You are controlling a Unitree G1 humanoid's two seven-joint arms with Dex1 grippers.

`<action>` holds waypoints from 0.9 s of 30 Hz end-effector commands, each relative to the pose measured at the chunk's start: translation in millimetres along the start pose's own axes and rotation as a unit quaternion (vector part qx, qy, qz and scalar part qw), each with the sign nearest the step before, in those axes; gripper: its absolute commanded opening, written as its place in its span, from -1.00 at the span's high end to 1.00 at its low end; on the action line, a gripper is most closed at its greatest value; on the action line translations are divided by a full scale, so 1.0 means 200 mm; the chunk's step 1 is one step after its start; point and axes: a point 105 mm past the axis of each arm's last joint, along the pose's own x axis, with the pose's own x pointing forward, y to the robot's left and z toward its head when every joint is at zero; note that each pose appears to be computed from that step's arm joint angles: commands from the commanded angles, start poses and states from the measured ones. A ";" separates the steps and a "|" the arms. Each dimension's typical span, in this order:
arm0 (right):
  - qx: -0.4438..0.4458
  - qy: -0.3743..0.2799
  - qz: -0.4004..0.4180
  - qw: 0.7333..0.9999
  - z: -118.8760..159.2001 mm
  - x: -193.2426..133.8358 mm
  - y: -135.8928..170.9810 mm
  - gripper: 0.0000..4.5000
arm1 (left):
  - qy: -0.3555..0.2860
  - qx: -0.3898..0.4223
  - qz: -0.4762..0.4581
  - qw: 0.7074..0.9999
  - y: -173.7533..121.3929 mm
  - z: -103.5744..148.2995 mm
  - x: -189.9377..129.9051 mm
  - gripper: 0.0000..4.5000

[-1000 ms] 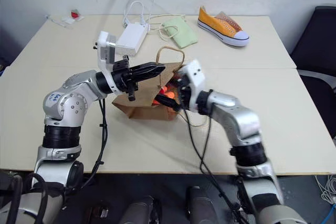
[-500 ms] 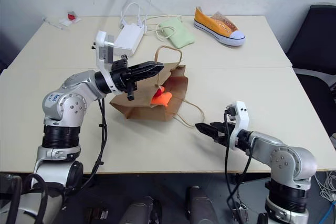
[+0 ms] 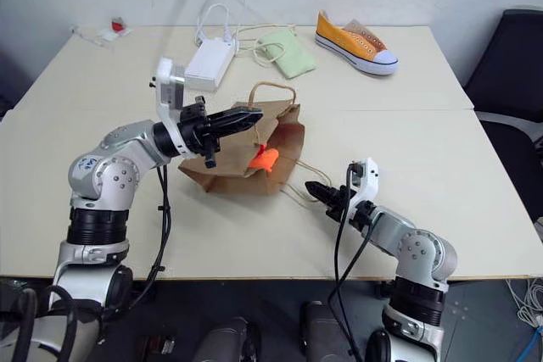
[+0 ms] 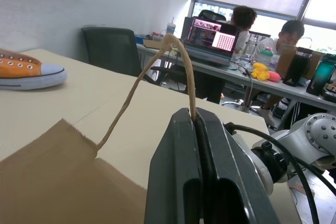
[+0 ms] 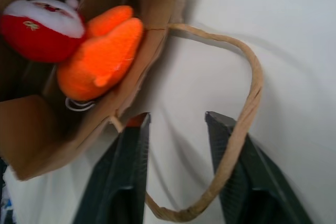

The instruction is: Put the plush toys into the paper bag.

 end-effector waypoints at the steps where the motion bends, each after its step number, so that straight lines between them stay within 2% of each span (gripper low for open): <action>1: -0.039 -0.018 0.084 0.996 0.04 -0.07 0.16 0.90 | -0.013 0.027 -0.004 1.000 -0.02 0.07 -0.01 1.00; 2: -0.036 -0.021 0.100 0.994 0.04 -0.09 0.18 0.98 | -0.014 0.026 -0.002 1.000 -0.02 0.07 -0.01 1.00; 4: -0.044 -0.050 0.135 0.989 0.10 -0.12 0.24 0.98 | -0.015 0.025 -0.001 1.000 -0.02 0.06 -0.01 1.00; 10: -0.145 -0.160 0.208 0.954 0.44 -0.30 0.52 0.98 | -0.027 0.035 0.015 0.999 0.02 0.09 0.00 1.00; 13: -0.222 -0.170 0.206 0.938 0.56 -0.35 0.66 0.98 | -0.031 0.051 0.032 0.998 0.06 0.09 0.04 1.00; 16: -0.260 -0.172 0.195 0.930 0.61 -0.34 0.72 0.98 | -0.036 0.060 0.035 0.997 0.08 0.07 0.10 1.00; 20: -0.265 -0.152 0.142 0.942 0.58 -0.26 0.63 0.98 | -0.048 0.056 0.040 0.997 0.09 0.05 0.16 1.00; 23: -0.271 -0.139 0.102 0.947 0.53 -0.23 0.52 0.98 | -0.045 0.050 0.020 0.998 0.04 0.01 0.20 1.00; 27: -0.278 -0.146 0.112 0.943 0.52 -0.27 0.54 0.98 | -0.059 0.041 0.014 0.997 0.01 0.04 0.19 1.00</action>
